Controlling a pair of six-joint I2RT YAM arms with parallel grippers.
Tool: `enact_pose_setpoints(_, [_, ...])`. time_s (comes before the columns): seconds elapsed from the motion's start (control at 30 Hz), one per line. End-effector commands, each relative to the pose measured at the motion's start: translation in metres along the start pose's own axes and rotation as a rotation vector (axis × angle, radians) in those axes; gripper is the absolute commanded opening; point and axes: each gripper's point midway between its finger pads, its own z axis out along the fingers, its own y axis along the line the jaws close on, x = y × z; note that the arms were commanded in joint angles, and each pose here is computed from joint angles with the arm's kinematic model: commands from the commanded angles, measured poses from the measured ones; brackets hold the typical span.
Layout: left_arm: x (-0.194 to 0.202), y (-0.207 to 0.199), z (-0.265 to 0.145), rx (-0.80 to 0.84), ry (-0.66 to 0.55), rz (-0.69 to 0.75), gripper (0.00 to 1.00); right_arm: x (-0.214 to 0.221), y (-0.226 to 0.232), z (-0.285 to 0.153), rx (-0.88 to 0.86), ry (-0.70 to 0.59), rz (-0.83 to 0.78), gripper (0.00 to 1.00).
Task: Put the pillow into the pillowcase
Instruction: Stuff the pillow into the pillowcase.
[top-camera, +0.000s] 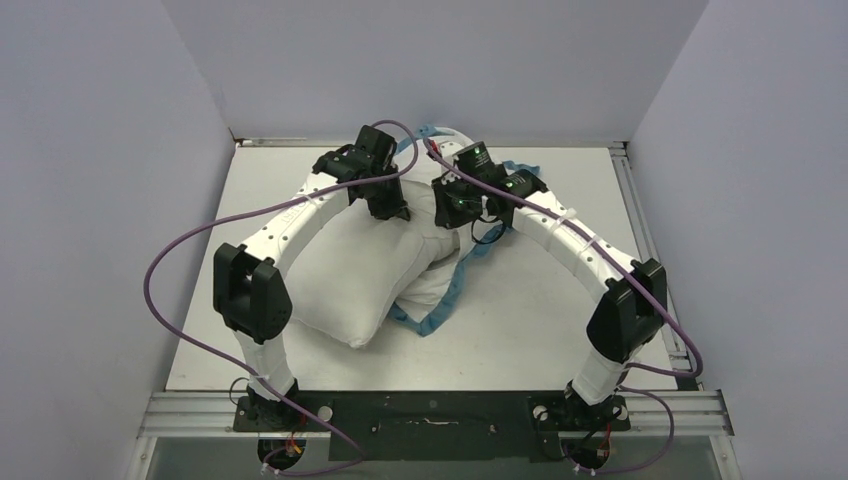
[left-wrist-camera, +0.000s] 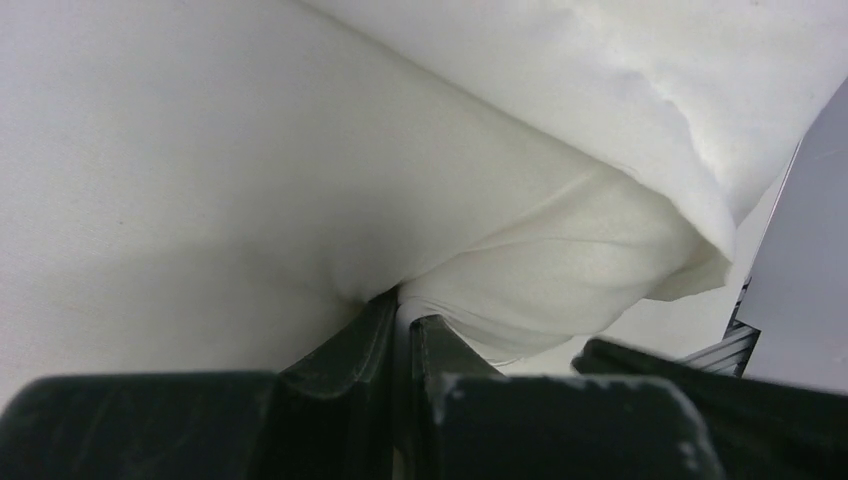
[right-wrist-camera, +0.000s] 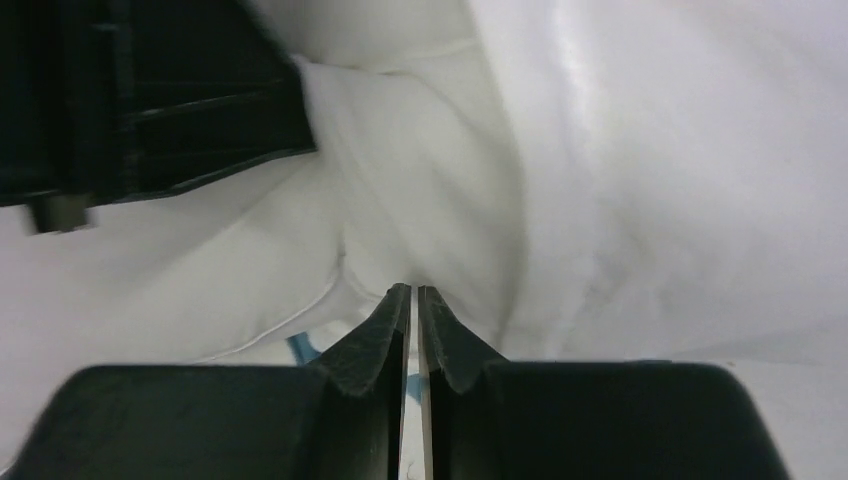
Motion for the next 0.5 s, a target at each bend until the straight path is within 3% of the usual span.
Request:
enact_pose_setpoints(0.0, [-0.036,-0.006,0.001,0.023,-0.147,-0.041,0.00,-0.036,0.067,-0.044,-0.341,-0.125,-0.096,0.05])
enact_pose_setpoints(0.1, [-0.043,-0.003,0.003,0.004,-0.172,-0.065,0.00,-0.041,0.096,-0.058,-0.533,-0.135,-0.072,0.05])
enact_pose_setpoints(0.17, [-0.048,0.000,0.002,0.002,-0.187,-0.078,0.00,-0.044,0.090,-0.057,-0.478,-0.145,-0.029,0.05])
enact_pose_setpoints(0.23, [-0.050,0.001,0.001,0.009,-0.190,-0.084,0.00,-0.044,0.061,-0.048,-0.306,-0.153,0.016,0.07])
enact_pose_setpoints(0.33, [-0.050,0.003,-0.001,0.017,-0.188,-0.083,0.00,-0.037,0.004,-0.044,-0.057,-0.155,0.102,0.34])
enact_pose_setpoints(0.47, [-0.049,0.002,-0.005,0.027,-0.187,-0.081,0.00,-0.010,-0.053,-0.037,0.175,-0.098,0.133,0.62])
